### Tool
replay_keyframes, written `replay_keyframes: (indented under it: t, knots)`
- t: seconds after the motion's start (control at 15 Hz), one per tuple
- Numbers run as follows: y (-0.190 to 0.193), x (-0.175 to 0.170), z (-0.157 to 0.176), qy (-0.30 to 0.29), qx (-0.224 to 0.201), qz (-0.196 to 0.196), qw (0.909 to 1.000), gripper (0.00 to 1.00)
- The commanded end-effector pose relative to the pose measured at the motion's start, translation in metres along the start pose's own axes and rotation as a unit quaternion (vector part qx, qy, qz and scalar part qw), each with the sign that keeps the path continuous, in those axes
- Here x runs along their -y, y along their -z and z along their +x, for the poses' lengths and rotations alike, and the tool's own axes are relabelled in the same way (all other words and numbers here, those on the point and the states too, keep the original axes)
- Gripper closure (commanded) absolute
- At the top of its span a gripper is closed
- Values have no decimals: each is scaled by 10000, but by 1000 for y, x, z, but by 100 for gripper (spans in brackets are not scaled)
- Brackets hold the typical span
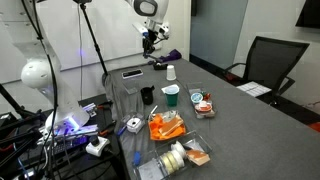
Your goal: Move the blue marker from the front container to the back container.
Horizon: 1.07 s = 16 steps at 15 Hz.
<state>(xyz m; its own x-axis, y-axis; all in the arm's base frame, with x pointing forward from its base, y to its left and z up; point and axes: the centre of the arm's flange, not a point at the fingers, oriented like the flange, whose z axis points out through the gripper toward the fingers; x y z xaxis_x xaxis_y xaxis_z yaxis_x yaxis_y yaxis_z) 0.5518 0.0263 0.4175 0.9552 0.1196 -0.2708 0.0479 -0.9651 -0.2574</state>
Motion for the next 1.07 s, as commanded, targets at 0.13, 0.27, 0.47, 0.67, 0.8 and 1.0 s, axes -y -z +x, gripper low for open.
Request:
replay_keyframes:
  t: [0.13,0.27,0.47,0.67,0.8,1.0]
  knots:
    - [-7,-11,53,-644,-385,343,9966,95]
    - [-11,-17,72,-913,-541,473,9932,95]
    - [-14,-29,100,-1418,-721,616,9853,95]
    - [-16,-45,127,-2081,-765,707,9726,95]
    - [-17,-56,143,-2560,-724,760,9610,95]
    - [-19,-72,164,-3213,-714,848,9405,95]
